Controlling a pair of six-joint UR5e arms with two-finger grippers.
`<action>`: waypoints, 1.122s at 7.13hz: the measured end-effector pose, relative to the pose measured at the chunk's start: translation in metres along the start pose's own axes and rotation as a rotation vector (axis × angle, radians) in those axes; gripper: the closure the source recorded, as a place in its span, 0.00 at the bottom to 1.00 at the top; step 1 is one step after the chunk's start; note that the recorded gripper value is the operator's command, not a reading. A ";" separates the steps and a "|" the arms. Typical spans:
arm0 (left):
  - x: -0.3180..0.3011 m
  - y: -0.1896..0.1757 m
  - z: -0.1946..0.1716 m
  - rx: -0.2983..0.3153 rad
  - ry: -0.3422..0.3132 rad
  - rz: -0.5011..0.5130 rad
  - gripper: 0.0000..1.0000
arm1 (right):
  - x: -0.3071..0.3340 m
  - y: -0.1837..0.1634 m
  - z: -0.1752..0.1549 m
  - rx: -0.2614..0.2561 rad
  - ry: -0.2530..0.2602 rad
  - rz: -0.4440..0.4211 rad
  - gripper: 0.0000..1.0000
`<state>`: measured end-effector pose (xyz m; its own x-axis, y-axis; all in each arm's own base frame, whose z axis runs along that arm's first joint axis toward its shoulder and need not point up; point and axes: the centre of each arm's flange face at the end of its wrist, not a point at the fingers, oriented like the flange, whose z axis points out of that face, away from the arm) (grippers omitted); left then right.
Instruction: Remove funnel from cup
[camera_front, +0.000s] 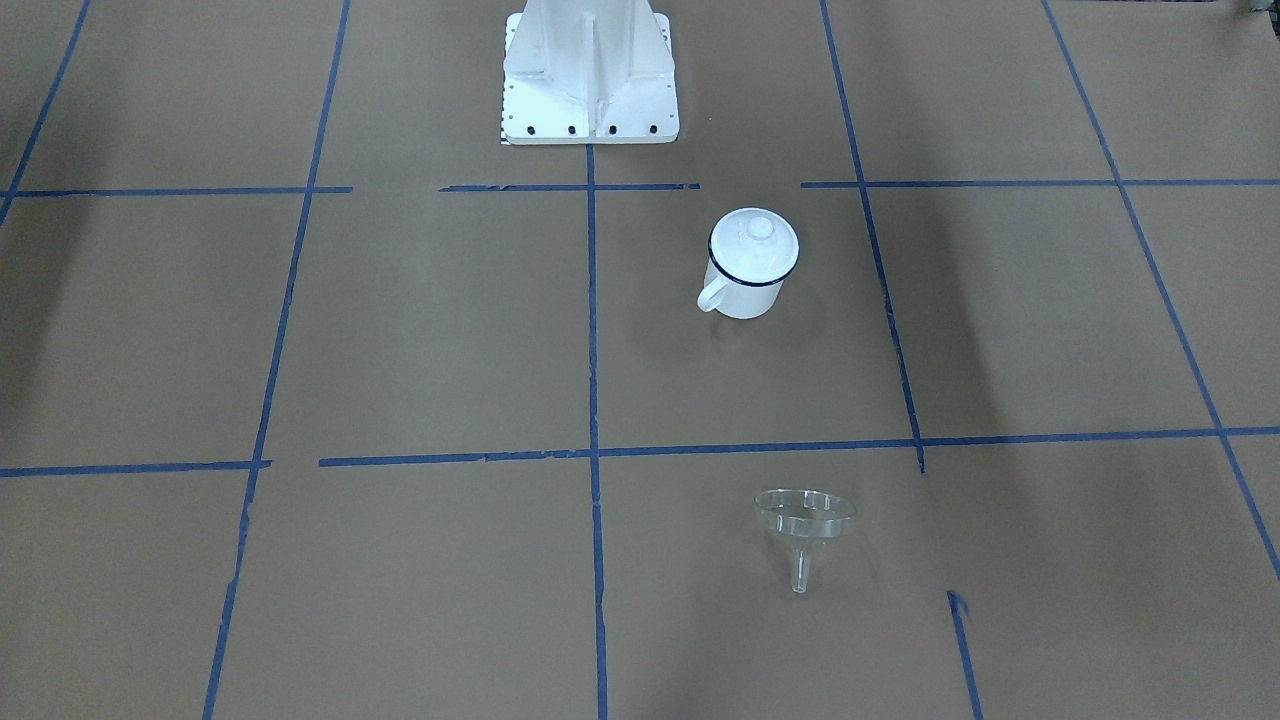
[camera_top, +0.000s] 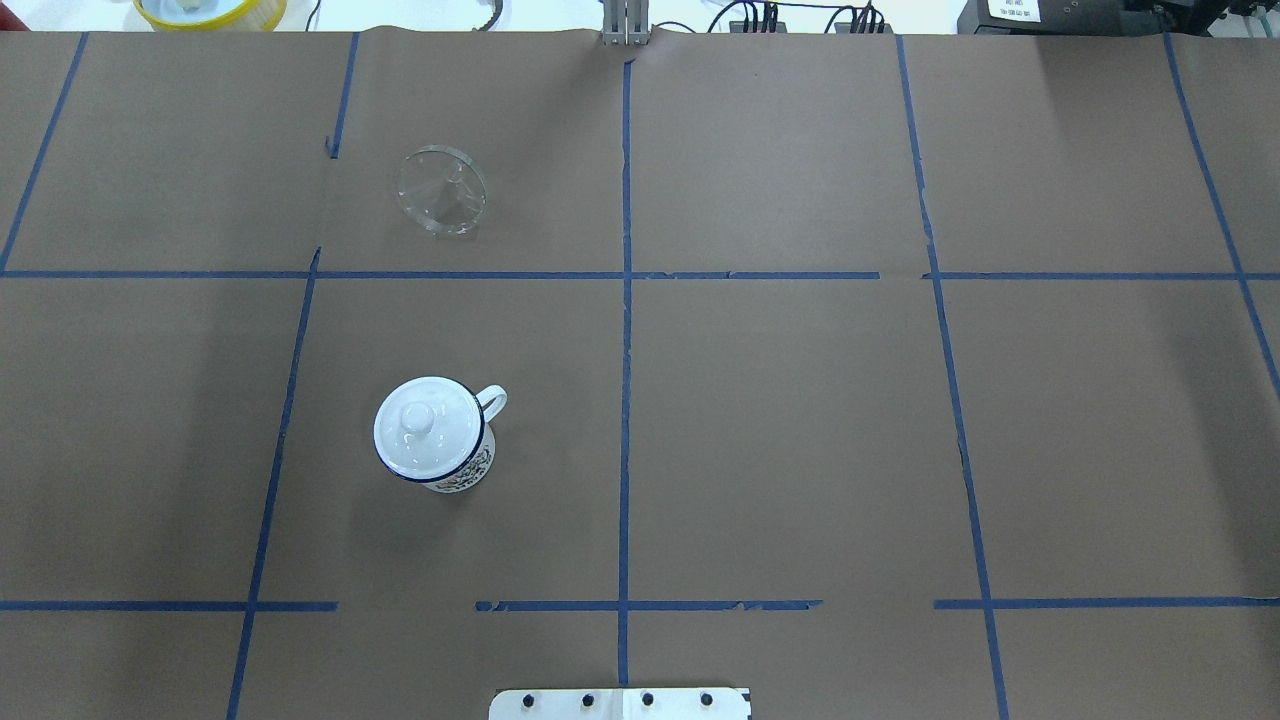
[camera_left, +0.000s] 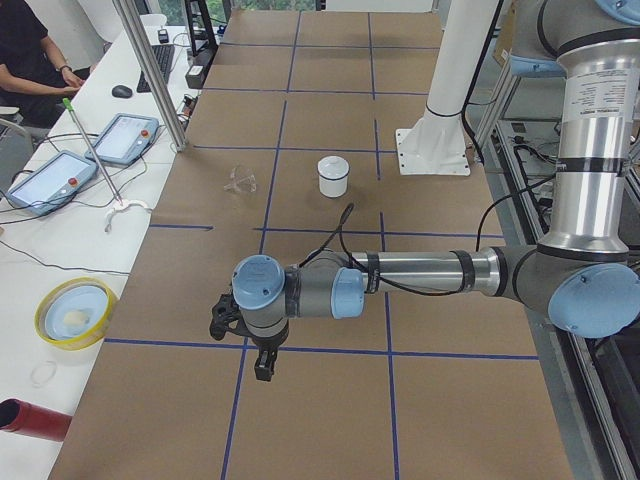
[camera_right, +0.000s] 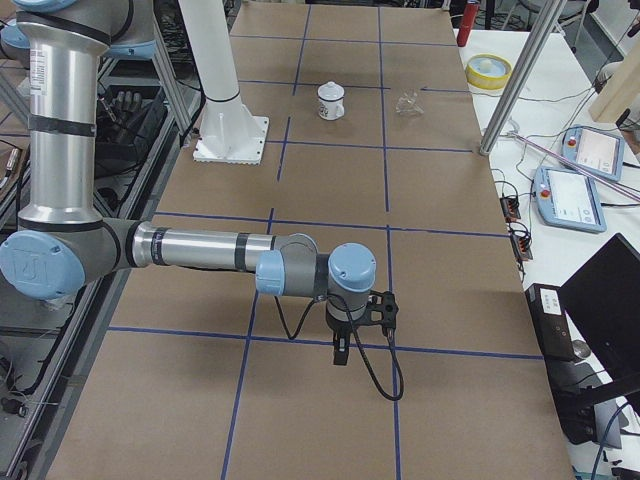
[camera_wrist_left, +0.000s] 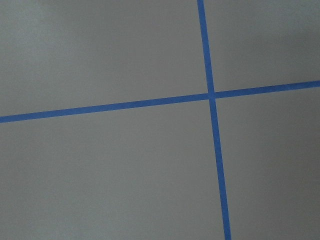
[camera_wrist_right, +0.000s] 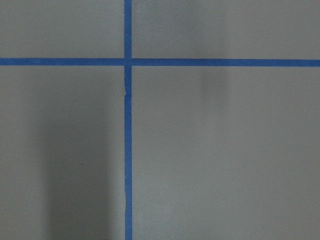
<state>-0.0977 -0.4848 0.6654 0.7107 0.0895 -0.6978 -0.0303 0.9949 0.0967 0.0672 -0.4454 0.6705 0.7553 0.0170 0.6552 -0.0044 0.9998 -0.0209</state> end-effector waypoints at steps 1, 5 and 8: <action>0.000 0.000 0.000 -0.002 0.000 -0.008 0.00 | 0.000 0.000 0.000 0.000 0.000 0.000 0.00; 0.000 0.001 0.000 -0.001 0.000 -0.013 0.00 | 0.000 0.000 0.000 0.000 0.000 0.000 0.00; 0.000 0.000 -0.001 0.002 -0.002 -0.010 0.00 | 0.000 0.000 0.000 0.000 0.000 0.000 0.00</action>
<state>-0.0981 -0.4845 0.6647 0.7126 0.0797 -0.6970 -0.0222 0.9956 0.0911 0.0672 -0.4453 0.6706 0.7553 0.0172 0.6552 -0.0043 0.9998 -0.0213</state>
